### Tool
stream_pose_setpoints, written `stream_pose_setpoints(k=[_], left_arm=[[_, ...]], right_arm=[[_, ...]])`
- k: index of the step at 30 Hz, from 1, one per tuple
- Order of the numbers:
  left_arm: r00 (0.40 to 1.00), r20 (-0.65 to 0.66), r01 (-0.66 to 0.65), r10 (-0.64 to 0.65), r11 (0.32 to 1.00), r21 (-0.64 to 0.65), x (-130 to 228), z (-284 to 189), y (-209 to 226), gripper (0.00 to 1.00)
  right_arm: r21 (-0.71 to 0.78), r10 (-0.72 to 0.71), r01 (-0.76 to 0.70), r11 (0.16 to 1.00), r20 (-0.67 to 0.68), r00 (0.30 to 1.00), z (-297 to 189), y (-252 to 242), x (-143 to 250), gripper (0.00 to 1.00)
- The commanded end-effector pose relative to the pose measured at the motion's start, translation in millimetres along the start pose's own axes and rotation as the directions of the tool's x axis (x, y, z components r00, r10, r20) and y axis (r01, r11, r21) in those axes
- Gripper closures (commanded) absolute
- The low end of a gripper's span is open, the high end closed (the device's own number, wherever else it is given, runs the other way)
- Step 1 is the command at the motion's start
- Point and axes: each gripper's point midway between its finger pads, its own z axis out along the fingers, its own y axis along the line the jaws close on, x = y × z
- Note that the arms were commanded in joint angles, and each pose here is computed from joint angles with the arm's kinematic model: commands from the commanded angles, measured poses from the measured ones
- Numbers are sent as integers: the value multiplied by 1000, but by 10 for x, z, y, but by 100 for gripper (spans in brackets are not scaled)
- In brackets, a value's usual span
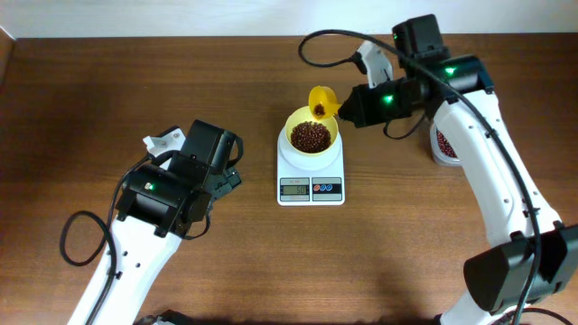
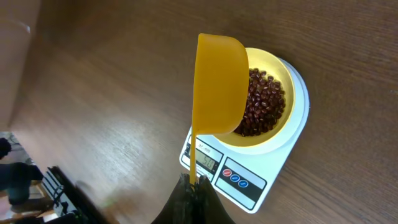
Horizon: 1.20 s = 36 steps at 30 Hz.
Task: Scoop item into bowl and weigh 50g on scale
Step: 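Move the scoop with the right gripper back over the bean tub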
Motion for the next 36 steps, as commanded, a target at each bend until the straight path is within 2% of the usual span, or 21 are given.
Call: stream_pose_setpoints(k=[1,5,14,17,21,26,31,36], left_arm=[[1000,15,7,-7,1000,2,-29,-31,26,1],[1000,15,7,-7,1000,1,-30,-31,26,1],[1000,15,7,-7,1000,1,-30,-31,26,1],[1000,15,7,-7,1000,2,-29,-31,26,1],[1000,15,7,-7,1000,1,-29,-30,27,1],[1000,15,7,-7,1000,1,-30,-31,26,1],[1000,15,7,-7,1000,2,-29,-31,26,1],[1000,15,7,-7,1000,1,-29,-30,27,1]], right_arm=[[-31,18,-17,999,18,1000,-49,-21,-66,96],[-19,43,-42,999,37,998,-121,-156,-102,96],[50,163,-171,984,134,977,-513,-840,-185,96],[68,134,-145,987,137,981,-539,-895,-182,96],[272,155,-179,946,109,982,-590,-1235,-43,96],[323,126,-143,935,73,989,-611,-1308,33,96],[288,169,-181,940,68,983,-660,-1334,100,96],[222,247,-272,936,136,960,-900,-1560,113,96]])
